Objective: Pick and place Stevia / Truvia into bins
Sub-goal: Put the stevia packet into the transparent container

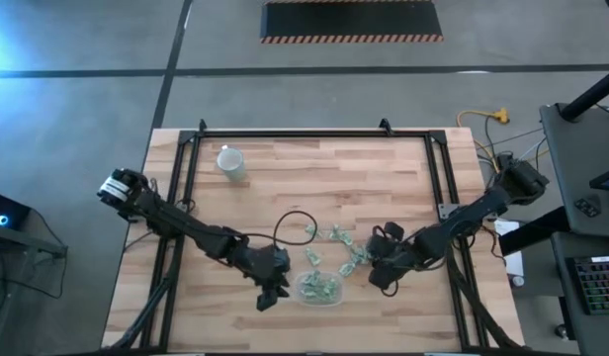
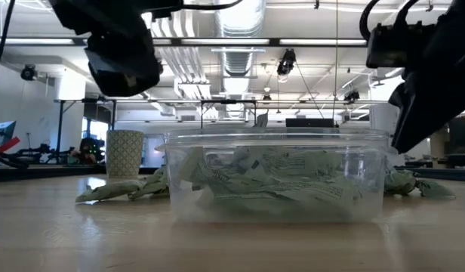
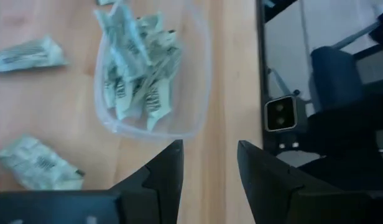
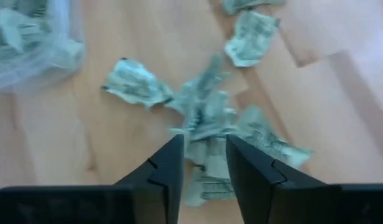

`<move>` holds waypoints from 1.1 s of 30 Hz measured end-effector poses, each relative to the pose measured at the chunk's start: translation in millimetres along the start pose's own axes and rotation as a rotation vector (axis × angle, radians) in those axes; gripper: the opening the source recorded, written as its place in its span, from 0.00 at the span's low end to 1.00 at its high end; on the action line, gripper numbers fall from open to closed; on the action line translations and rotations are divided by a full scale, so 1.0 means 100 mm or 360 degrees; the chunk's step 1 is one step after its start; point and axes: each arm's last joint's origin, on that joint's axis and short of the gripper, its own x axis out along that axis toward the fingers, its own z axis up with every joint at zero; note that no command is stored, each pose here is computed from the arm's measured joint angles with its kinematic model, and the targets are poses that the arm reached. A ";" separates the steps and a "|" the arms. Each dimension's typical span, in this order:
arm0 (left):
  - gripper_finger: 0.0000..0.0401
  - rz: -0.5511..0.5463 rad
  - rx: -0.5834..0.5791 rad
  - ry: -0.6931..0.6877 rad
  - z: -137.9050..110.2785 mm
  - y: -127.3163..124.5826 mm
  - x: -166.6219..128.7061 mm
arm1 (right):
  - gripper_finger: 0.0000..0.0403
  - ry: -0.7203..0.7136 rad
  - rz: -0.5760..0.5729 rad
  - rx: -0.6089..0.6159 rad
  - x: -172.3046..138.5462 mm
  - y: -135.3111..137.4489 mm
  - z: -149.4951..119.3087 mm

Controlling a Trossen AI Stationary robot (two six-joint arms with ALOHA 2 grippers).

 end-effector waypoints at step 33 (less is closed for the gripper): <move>0.34 0.0122 0.0014 0.0011 -0.11 0.05 0.02 | 0.32 -0.0121 0.0165 0.0246 0.19 -0.17 -0.17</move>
